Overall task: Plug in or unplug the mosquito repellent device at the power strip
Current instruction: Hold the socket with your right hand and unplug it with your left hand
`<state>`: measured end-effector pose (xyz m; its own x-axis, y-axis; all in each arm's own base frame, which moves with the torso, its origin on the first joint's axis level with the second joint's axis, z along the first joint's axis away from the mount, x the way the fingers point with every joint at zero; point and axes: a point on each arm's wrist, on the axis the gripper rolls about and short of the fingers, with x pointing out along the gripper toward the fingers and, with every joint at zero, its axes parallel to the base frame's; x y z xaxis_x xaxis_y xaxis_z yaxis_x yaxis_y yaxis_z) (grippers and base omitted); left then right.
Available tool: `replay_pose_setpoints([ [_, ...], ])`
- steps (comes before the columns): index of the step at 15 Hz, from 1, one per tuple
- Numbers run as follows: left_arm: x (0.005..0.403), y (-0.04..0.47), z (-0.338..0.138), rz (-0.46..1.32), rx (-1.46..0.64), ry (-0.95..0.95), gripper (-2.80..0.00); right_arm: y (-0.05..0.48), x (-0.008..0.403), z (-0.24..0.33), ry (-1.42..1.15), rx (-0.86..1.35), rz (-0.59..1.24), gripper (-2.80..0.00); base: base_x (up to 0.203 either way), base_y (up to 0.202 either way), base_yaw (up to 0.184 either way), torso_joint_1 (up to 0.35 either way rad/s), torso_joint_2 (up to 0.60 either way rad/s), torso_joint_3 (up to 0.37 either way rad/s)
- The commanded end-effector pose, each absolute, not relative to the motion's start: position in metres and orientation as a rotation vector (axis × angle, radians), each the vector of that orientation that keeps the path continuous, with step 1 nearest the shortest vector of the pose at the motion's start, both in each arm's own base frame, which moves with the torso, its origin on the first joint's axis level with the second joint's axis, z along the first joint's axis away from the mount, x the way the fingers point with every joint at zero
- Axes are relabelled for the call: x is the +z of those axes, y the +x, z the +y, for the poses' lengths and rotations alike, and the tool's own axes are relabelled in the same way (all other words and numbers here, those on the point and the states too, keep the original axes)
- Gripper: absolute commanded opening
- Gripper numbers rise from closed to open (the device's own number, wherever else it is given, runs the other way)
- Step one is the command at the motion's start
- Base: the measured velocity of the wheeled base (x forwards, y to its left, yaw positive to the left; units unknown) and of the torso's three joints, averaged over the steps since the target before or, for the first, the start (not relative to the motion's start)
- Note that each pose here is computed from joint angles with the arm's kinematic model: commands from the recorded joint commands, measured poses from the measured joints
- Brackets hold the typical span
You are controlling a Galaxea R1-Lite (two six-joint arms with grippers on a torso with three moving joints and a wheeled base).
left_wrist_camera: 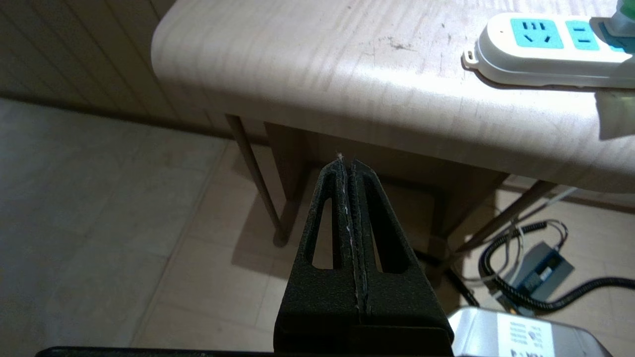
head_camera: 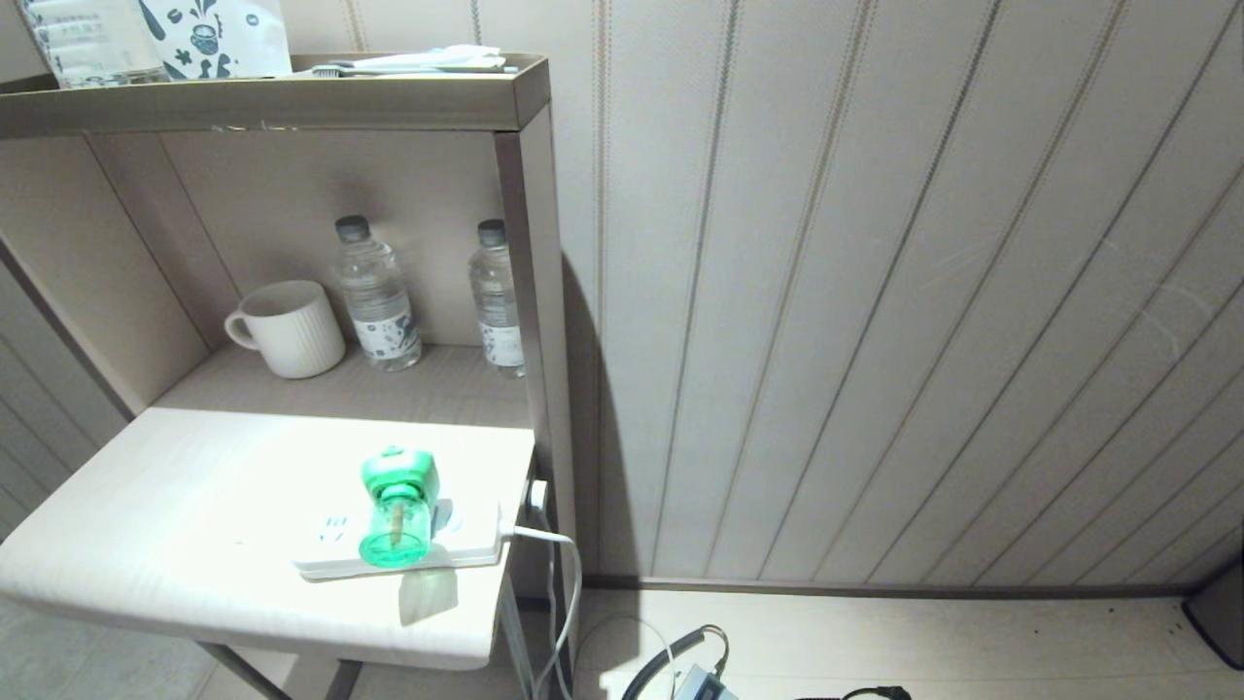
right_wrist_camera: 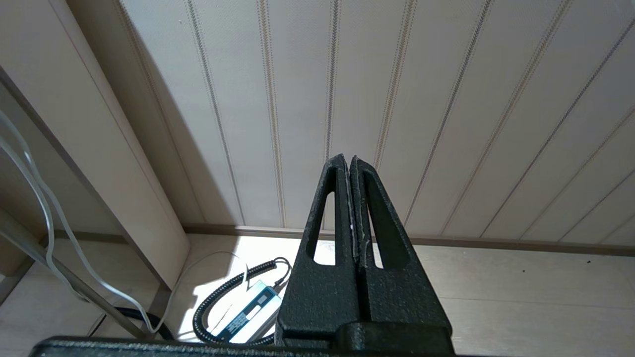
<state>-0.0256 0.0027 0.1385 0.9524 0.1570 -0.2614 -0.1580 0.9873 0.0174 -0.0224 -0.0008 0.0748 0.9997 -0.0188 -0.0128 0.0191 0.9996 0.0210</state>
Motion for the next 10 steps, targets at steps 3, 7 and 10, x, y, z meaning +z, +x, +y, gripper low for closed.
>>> replay_pose_setpoints([
  [3, 0.093, -0.033, 0.004, 0.029, 0.183, 0.069, -2.8, -0.022, 0.075, -0.001, 0.021, -0.019, 0.014, -2.8, 0.0, 0.0, 0.0, 0.0, 0.0, 0.0],
  [7, 0.079, -0.025, 0.001, 0.022, 0.041, 0.085, -2.8, -0.022, 0.075, -0.001, 0.021, -0.019, 0.014, -2.8, 0.0, 0.0, 0.0, 0.0, 0.0, 0.0],
  [10, 0.086, -0.023, 0.0, -0.098, -0.005, 0.058, -2.8, -0.022, 0.075, -0.001, 0.021, -0.019, 0.014, -2.8, 0.0, 0.0, 0.0, 0.0, 0.0, 0.0],
])
